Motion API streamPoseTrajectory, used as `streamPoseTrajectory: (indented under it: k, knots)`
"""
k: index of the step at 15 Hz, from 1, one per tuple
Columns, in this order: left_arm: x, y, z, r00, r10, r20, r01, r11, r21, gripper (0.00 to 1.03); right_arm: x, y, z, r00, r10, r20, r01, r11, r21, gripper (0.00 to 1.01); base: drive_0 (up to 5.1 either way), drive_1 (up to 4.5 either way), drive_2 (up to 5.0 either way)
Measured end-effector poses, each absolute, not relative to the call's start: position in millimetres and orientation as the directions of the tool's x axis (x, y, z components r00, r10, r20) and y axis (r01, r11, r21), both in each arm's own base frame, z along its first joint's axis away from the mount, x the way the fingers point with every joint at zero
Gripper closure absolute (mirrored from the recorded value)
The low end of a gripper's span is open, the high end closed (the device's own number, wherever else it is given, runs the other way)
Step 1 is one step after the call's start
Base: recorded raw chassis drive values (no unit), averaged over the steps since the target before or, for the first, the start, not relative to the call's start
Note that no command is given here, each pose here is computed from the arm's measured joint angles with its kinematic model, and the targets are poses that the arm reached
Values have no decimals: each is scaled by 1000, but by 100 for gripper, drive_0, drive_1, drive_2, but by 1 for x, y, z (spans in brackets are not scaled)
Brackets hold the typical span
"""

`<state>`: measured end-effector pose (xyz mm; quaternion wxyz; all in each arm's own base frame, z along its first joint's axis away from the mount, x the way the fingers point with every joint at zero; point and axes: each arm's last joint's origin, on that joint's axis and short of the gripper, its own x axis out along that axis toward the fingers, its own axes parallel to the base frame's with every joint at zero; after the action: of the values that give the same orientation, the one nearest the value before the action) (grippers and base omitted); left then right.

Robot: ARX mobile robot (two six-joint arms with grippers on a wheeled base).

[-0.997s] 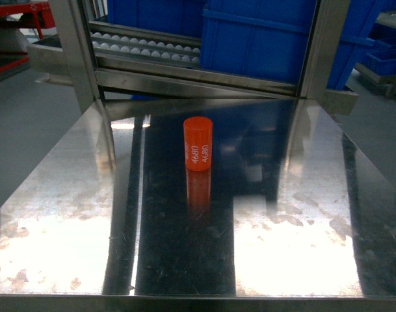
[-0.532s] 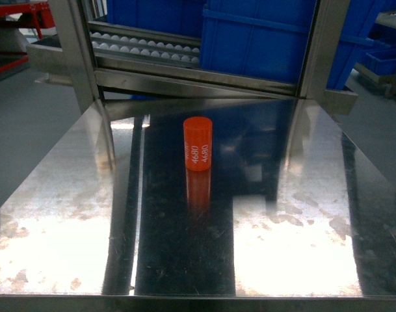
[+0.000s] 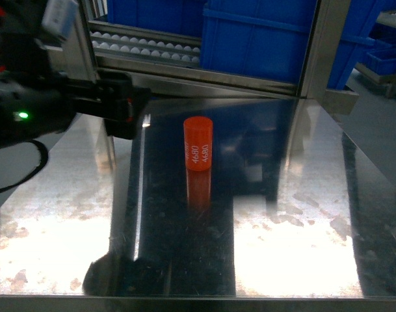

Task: Pick capacitor and pack into box

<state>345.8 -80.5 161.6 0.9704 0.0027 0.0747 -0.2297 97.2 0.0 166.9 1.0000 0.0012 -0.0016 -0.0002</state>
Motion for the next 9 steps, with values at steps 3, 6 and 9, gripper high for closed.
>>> streamPoseTrajectory:
  k: [3, 6, 9]
  knots:
    - [371, -108, 148, 838, -511, -188, 513, 857, -45, 5, 97, 0, 167, 1000, 0, 3, 0, 1000, 2, 3, 0, 0, 0]
    - [388, -135, 145, 809, -560, -180, 562, 826, -44, 5, 97, 0, 167, 1000, 0, 3, 0, 1000, 2, 3, 0, 0, 0]
    - [406, -151, 116, 792, -558, -250, 562, 825, -60, 5, 97, 0, 167, 1000, 0, 3, 0, 1000, 2, 3, 0, 0, 0]
